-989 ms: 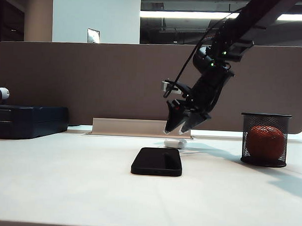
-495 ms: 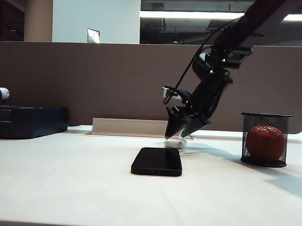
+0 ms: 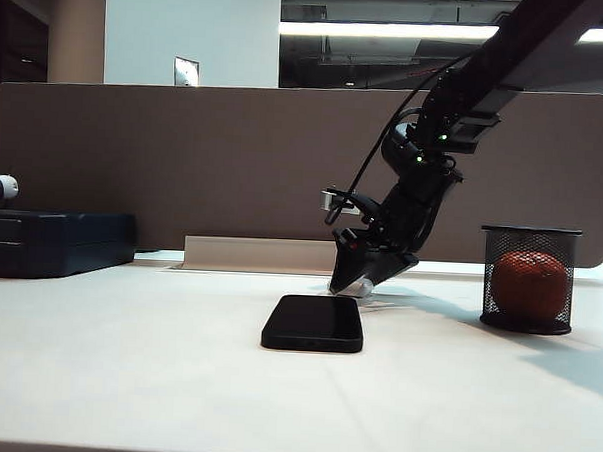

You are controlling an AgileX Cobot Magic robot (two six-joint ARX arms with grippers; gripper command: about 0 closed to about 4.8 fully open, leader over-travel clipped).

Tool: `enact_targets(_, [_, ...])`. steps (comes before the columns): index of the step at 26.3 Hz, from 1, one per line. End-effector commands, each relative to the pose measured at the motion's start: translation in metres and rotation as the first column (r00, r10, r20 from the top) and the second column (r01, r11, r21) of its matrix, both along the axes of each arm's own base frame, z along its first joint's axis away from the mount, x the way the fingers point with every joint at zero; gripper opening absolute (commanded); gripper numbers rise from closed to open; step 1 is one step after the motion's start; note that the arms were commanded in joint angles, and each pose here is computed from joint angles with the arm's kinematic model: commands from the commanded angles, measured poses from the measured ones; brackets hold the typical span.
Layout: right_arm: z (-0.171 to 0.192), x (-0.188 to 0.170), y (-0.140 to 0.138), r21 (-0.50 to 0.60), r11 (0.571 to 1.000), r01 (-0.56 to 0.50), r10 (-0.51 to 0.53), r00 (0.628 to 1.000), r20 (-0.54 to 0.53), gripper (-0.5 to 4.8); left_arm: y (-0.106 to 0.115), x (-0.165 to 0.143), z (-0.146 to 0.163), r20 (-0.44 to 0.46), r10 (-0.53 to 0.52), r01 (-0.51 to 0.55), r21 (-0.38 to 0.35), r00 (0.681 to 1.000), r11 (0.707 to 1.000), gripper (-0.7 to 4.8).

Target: Find the wireless headphone case on the desktop and place it on the left side of the phone.

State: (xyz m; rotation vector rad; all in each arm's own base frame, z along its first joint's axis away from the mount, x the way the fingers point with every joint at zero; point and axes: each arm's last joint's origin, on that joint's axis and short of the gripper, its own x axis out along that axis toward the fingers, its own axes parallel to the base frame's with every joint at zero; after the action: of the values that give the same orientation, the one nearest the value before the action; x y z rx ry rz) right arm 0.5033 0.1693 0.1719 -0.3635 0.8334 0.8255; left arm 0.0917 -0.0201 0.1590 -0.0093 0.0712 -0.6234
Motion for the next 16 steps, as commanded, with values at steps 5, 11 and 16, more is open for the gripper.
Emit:
enact_targets(5, [-0.0049, 0.0005, 0.0008, -0.008, 1.0, 0.007, -0.007, 1.0, -0.011, 1.92, -0.0002, -0.0001, 0.0011, 0.012, -0.006, 0.006, 0.006, 1.0, 1.0, -0.05])
enact_targets(11, [-0.005, 0.0004, 0.0007, -0.007, 1.0, 0.01, -0.01, 1.0, -0.014, 1.47, -0.0002, -0.0001, 0.0011, 0.012, -0.006, 0.006, 0.006, 1.0, 1.0, -0.05])
enact_targets(16, [-0.0044, 0.0004, 0.0007, -0.007, 1.0, 0.01, -0.01, 1.0, -0.012, 1.32, -0.0002, -0.0001, 0.0011, 0.012, -0.006, 0.006, 0.006, 1.0, 1.0, -0.05])
